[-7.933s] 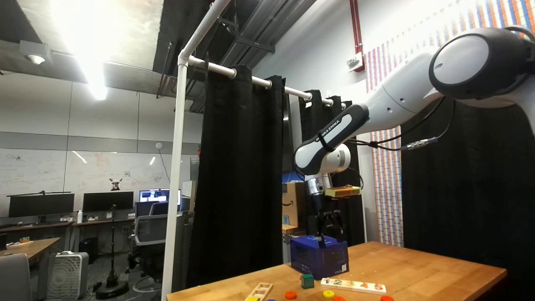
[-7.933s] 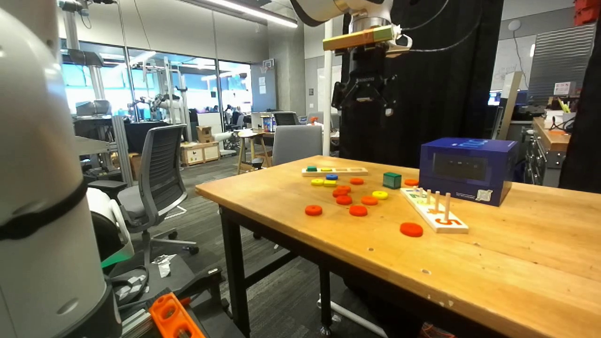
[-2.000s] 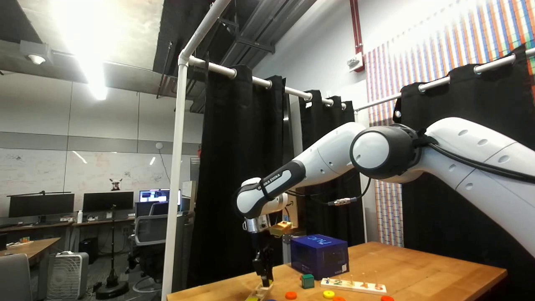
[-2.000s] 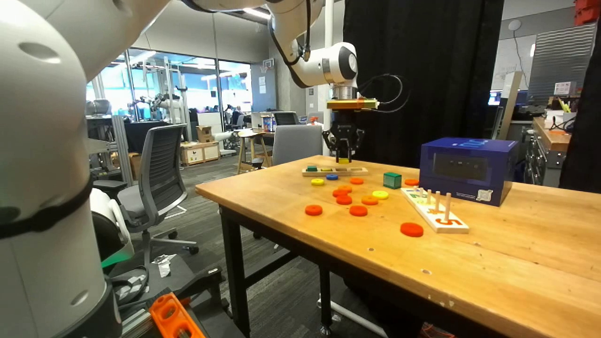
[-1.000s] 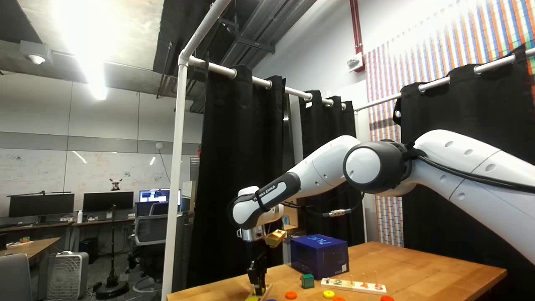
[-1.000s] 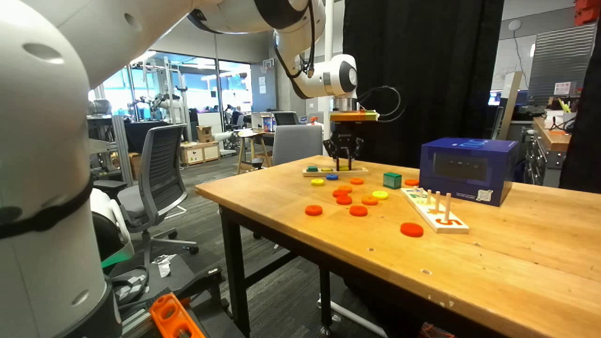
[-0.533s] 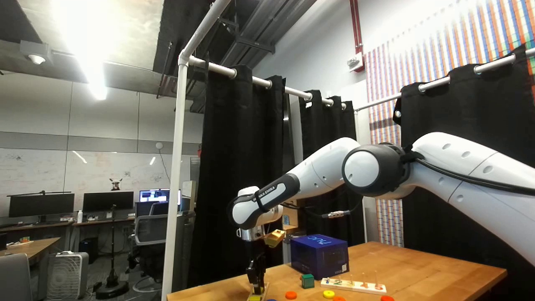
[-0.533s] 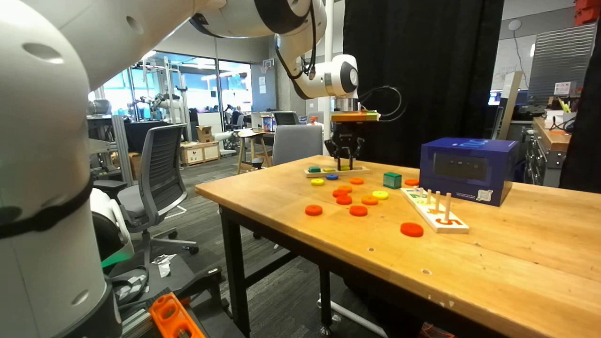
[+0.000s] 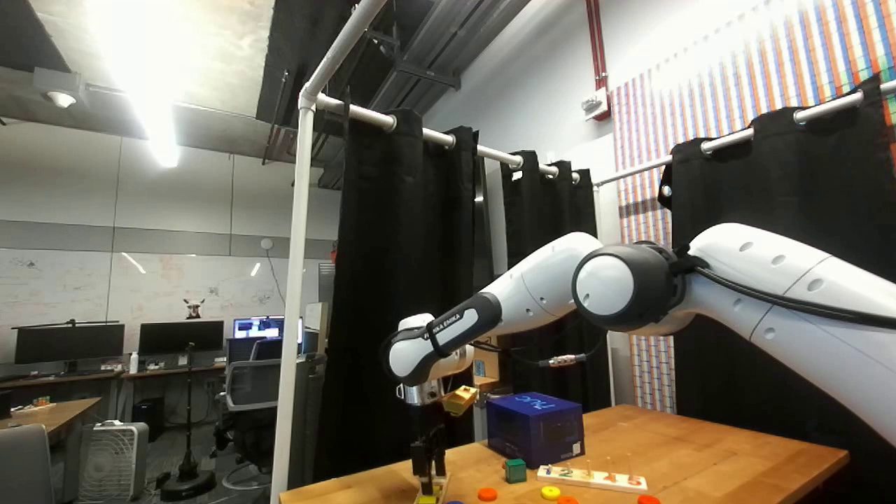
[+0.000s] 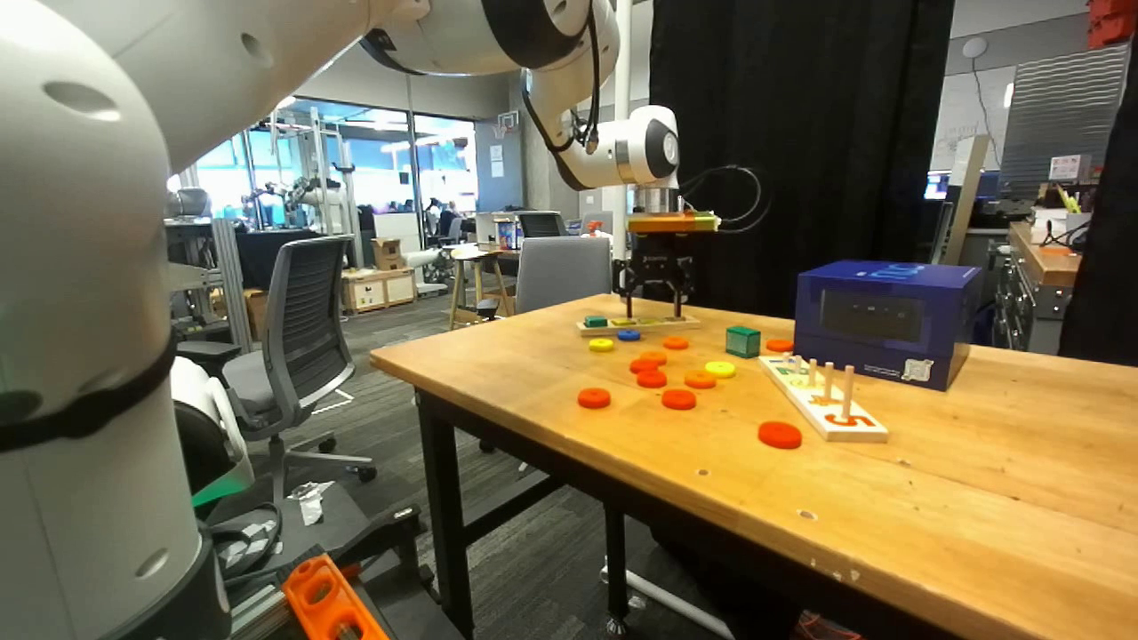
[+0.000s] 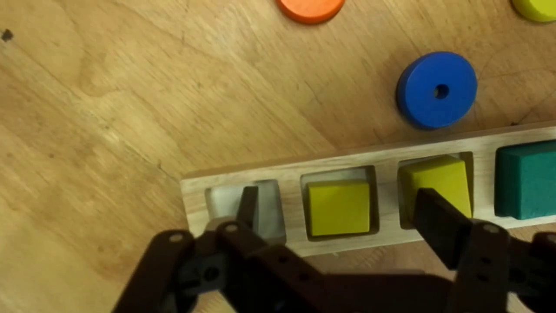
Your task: Pick the yellow square and put it on the wooden object
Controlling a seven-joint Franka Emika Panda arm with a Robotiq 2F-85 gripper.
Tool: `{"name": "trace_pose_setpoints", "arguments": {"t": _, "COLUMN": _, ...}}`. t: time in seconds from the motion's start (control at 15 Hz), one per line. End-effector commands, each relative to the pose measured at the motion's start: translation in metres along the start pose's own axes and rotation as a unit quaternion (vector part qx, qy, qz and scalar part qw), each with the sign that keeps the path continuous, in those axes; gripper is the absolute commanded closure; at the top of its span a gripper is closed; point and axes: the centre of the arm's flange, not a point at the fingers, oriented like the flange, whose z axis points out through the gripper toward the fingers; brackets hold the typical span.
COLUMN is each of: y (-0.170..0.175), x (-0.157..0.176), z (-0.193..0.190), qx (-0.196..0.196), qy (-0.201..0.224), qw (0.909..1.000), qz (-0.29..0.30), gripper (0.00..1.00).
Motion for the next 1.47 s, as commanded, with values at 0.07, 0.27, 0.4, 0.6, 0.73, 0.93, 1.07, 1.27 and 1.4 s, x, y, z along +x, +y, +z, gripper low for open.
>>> {"name": "trace_pose_setpoints", "arguments": {"t": 0.07, "y": -0.002, "x": -0.001, "z": -0.030, "qx": -0.014, "qy": -0.013, "qw": 0.9998, "qz": 0.003, "gripper": 0.00}}
{"name": "trace_pose_setpoints", "arguments": {"t": 0.27, "y": -0.009, "x": -0.023, "z": -0.061, "qx": -0.019, "qy": -0.029, "qw": 0.9990, "qz": 0.029, "gripper": 0.00}}
{"name": "trace_pose_setpoints", "arguments": {"t": 0.4, "y": -0.010, "x": -0.045, "z": -0.083, "qx": -0.026, "qy": -0.042, "qw": 0.9971, "qz": 0.058, "gripper": 0.00}}
{"name": "trace_pose_setpoints", "arguments": {"t": 0.6, "y": -0.009, "x": -0.085, "z": -0.109, "qx": -0.034, "qy": -0.066, "qw": 0.9903, "qz": 0.118, "gripper": 0.00}}
{"name": "trace_pose_setpoints", "arguments": {"t": 0.73, "y": -0.008, "x": -0.116, "z": -0.118, "qx": -0.035, "qy": -0.073, "qw": 0.9832, "qz": 0.163, "gripper": 0.00}}
{"name": "trace_pose_setpoints", "arguments": {"t": 0.93, "y": -0.008, "x": -0.162, "z": -0.121, "qx": -0.030, "qy": -0.071, "qw": 0.9706, "qz": 0.228, "gripper": 0.00}}
{"name": "trace_pose_setpoints", "arguments": {"t": 1.07, "y": -0.005, "x": -0.189, "z": -0.115, "qx": -0.024, "qy": -0.073, "qw": 0.9597, "qz": 0.270, "gripper": 0.00}}
{"name": "trace_pose_setpoints", "arguments": {"t": 1.27, "y": -0.003, "x": -0.224, "z": -0.097, "qx": -0.004, "qy": -0.084, "qw": 0.9444, "qz": 0.318, "gripper": 0.00}}
{"name": "trace_pose_setpoints", "arguments": {"t": 1.4, "y": -0.008, "x": -0.241, "z": -0.084, "qx": 0.010, "qy": -0.095, "qw": 0.9362, "qz": 0.338, "gripper": 0.00}}
